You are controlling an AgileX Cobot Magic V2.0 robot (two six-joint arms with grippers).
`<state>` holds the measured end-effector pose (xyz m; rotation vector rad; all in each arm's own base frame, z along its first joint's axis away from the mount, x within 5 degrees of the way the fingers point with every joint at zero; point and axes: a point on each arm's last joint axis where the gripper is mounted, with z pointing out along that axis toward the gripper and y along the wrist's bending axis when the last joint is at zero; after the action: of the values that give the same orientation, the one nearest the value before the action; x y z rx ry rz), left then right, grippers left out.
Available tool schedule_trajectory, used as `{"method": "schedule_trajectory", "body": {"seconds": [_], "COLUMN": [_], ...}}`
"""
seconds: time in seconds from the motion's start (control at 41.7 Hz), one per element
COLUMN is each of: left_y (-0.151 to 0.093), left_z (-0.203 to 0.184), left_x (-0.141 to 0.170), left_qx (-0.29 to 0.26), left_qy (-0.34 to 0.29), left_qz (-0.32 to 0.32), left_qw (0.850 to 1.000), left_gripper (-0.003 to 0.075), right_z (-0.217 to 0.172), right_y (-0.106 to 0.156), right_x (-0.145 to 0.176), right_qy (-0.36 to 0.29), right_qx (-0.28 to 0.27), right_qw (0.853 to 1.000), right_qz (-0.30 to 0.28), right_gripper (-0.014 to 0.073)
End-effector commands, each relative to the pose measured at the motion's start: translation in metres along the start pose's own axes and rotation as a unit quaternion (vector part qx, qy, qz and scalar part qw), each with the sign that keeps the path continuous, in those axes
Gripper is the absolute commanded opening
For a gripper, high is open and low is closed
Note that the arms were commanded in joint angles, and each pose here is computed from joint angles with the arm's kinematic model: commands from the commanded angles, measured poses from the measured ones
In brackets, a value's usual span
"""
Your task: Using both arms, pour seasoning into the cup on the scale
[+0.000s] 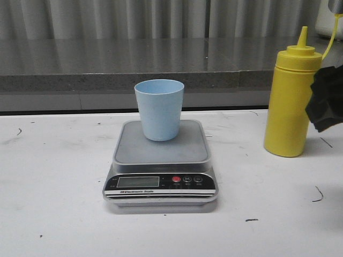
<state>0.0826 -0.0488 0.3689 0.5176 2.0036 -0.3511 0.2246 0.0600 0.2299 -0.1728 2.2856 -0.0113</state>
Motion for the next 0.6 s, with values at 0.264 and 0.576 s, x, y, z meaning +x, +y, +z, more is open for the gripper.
{"method": "schedule_trajectory", "body": {"seconds": [0.264, 0.576], "left_y": [0.0, 0.0], "left_z": [-0.005, -0.005], "left_x": [-0.012, -0.012], "left_qx": [0.002, 0.002], "left_qy": [-0.046, -0.046], "left_qz": [-0.006, -0.006], "left_qw": [0.999, 0.999], "left_gripper": [0.0428, 0.0428], "right_z": [-0.059, -0.126], "right_y": [0.005, -0.007], "right_x": [-0.028, -0.019], "right_qy": [0.111, -0.032], "right_qx": [-0.029, -0.075], "right_qw": [0.988, 0.996], "right_qz": [-0.099, -0.032], "right_gripper": [0.0654, 0.0654]}}
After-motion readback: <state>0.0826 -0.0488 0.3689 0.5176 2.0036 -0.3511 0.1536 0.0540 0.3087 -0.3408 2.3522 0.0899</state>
